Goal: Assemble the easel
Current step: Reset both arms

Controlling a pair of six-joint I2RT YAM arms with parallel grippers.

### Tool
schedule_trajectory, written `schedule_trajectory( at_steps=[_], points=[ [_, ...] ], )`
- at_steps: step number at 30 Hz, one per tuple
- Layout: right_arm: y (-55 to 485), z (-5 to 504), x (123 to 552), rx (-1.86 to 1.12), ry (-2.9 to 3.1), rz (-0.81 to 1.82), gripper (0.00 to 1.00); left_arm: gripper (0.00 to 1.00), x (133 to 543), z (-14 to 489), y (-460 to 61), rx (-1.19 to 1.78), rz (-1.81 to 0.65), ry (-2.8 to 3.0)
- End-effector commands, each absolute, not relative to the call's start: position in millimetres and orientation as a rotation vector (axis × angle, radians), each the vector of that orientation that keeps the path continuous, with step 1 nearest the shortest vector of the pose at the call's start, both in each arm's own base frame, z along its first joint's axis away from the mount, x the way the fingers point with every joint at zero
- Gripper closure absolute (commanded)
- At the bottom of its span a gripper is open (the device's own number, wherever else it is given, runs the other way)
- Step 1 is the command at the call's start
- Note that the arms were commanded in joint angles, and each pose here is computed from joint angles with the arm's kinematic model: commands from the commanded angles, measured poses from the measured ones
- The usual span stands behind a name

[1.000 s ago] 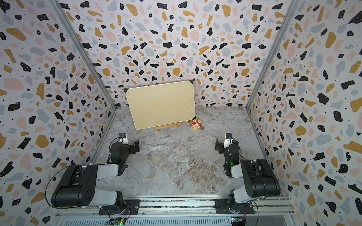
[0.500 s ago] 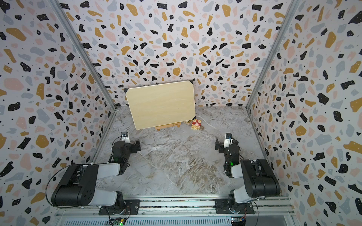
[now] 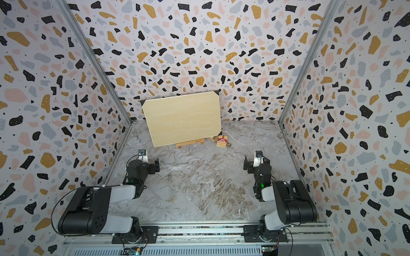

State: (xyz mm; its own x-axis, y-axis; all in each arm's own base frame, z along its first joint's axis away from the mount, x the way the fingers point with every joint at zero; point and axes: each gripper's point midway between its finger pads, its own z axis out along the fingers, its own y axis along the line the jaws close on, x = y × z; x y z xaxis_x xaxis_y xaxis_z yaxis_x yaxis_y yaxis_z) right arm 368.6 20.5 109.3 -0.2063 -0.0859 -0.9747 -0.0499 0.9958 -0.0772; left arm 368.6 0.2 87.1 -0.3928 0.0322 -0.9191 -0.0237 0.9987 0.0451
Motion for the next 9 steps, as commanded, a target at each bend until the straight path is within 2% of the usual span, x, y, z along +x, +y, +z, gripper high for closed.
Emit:
schedule_trajectory(
  at_steps=[1,9],
  points=[
    [22.8,120.4,370.9,-0.108,1.74,-0.03,0.0,0.01,376.2,96.2,-4.0,0.034,0.045,1.951],
    [26.0,119.6,370.9,-0.135,1.743,-0.001,0.0,0.01,376.3,96.5,-3.9,0.033,0.045,1.95]
  ],
)
